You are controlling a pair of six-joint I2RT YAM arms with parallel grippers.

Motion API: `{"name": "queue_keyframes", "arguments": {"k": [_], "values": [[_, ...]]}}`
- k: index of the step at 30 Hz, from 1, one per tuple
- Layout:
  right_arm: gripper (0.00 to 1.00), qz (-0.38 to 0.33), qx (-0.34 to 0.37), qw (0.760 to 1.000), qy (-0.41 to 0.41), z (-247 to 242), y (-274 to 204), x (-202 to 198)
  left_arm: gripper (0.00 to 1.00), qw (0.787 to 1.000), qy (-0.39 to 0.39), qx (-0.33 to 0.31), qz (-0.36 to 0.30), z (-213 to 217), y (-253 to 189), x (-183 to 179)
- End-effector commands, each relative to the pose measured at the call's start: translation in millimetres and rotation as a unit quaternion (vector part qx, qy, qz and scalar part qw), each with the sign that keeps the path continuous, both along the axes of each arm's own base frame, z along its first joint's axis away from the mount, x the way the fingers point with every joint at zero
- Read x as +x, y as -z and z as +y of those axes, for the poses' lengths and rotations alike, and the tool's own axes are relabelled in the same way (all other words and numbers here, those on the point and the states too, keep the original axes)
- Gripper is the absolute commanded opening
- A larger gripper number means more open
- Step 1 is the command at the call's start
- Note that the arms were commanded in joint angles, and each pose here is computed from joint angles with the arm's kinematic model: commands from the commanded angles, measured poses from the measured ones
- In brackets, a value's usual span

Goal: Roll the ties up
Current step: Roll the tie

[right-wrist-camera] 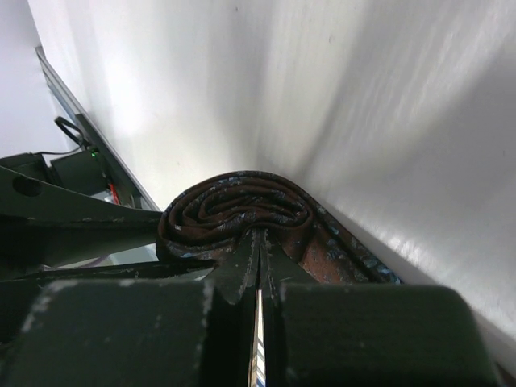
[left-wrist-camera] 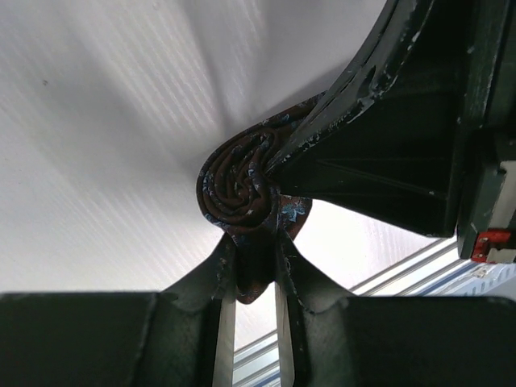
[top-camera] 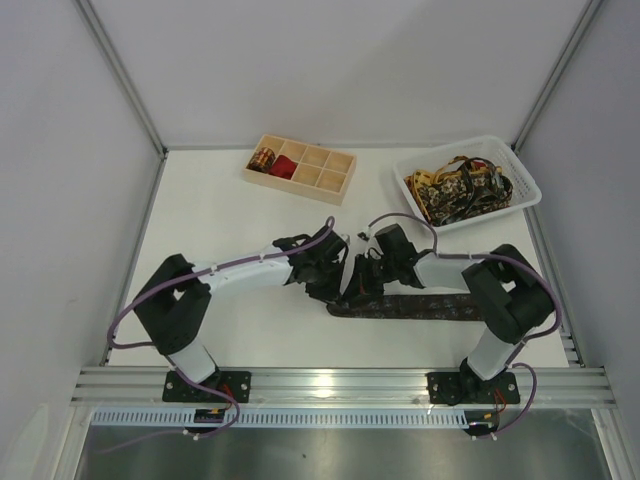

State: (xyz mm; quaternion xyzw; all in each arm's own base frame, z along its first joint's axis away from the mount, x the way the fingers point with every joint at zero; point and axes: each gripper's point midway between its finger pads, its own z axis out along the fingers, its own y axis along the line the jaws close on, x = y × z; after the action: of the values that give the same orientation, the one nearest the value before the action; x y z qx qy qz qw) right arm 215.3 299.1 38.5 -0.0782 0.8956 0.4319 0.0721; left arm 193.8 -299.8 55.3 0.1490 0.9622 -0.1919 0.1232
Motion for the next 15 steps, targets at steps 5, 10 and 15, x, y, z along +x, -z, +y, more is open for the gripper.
{"name": "queue_keyframes", "arguments": {"k": [5, 10, 15], "values": [[0.00, -0.018, -0.022, 0.999, 0.014, -6.0, 5.6, -19.3, 0.25, 0.996, 0.052, -0.064, -0.041, -60.0, -32.2, -1.2], [0.00, -0.014, -0.023, 0.999, 0.022, -12.2, 9.3, -27.9, 0.27, 0.995, 0.065, -0.063, -0.046, -73.5, -33.3, -7.2], [0.00, -0.011, -0.019, 1.000, 0.022, -12.1, 10.9, -32.4, 0.24, 0.994, 0.069, -0.067, -0.043, -80.8, -32.1, -12.0]]}}
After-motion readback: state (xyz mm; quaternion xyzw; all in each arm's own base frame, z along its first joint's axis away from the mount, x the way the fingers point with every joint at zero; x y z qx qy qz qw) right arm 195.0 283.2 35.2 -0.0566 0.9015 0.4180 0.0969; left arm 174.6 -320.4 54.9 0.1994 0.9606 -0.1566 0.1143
